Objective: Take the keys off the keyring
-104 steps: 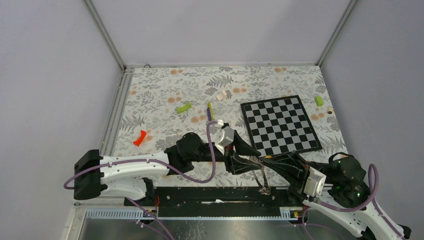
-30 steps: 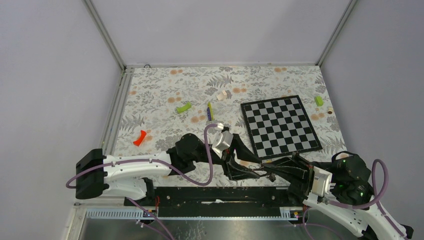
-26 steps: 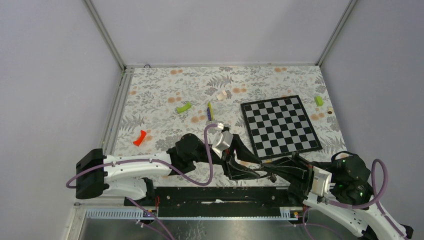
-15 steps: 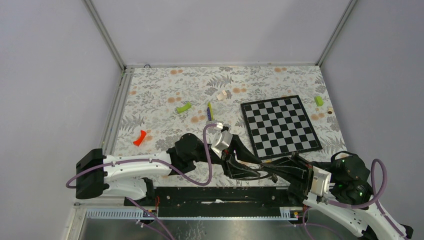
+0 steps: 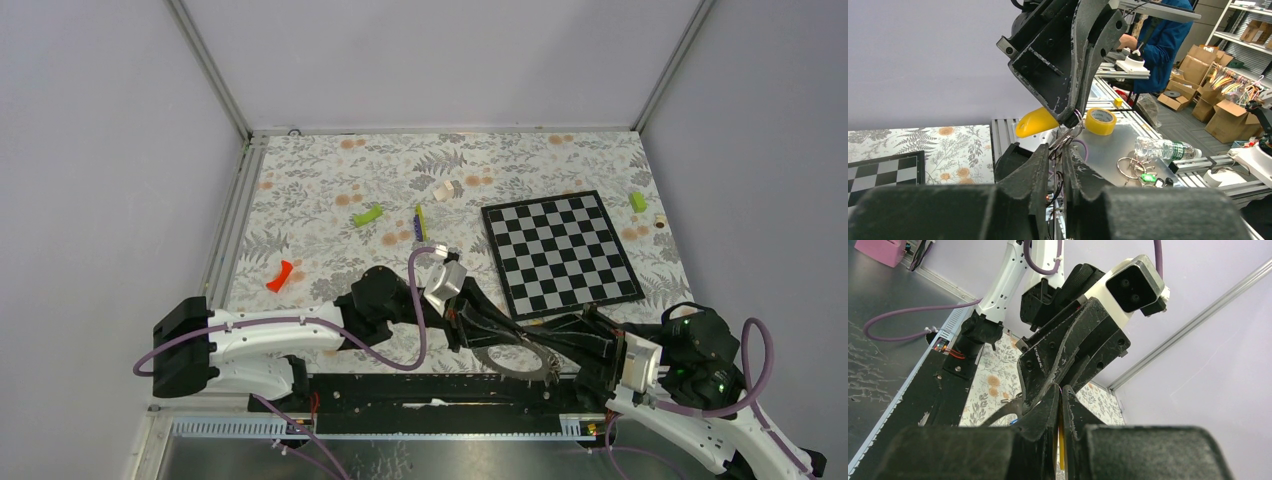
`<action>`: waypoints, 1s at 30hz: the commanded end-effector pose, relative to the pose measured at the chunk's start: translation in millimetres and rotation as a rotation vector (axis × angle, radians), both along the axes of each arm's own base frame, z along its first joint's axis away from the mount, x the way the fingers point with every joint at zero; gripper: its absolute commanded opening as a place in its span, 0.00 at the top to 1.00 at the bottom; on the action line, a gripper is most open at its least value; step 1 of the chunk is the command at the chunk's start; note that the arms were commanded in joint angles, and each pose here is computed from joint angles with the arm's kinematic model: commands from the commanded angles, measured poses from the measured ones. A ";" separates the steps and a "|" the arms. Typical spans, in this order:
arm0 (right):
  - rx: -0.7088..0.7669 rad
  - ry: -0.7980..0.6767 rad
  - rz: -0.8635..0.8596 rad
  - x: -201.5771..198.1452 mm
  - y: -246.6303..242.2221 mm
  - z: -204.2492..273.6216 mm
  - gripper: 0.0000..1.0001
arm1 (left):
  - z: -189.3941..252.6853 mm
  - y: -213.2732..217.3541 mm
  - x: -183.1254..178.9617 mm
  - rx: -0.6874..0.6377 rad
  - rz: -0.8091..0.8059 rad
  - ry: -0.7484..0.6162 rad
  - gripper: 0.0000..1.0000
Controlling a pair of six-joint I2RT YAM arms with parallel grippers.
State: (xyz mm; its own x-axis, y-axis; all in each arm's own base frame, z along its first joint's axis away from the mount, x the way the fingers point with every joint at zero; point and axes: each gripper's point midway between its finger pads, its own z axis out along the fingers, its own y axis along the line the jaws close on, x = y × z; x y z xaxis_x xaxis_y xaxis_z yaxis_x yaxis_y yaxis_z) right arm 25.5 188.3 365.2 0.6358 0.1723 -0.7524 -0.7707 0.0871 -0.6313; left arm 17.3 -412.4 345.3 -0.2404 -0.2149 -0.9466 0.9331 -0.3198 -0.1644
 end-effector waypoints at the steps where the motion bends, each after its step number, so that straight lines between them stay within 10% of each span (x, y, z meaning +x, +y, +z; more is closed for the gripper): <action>1: 0.047 -0.044 -0.042 4.3 -5.1 14.6 1.00 | 35.5 7.1 -10.1 -0.103 -0.047 -0.046 0.90; 13: 0.022 -0.056 -0.065 4.4 -10.9 14.0 1.00 | 31.5 12.8 -7.2 -0.061 -0.015 -0.046 1.00; 21: 0.022 -0.058 -0.061 2.9 -11.9 14.3 1.00 | 29.4 14.7 -5.8 -0.042 -0.003 -0.040 0.76; 30: 0.028 -0.058 -0.053 2.5 -10.2 15.0 1.00 | 30.9 10.0 -9.0 -0.045 -0.033 -0.042 0.84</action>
State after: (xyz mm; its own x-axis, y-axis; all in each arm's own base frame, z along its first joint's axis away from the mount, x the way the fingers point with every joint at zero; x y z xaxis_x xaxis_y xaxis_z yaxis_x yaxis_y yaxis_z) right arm 29.6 185.0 355.5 0.6446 0.1189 -0.7552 -0.7644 0.0852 -0.6390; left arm 16.7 -406.0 340.5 -0.2372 -0.1682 -0.9568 0.9359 -0.3035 -0.1786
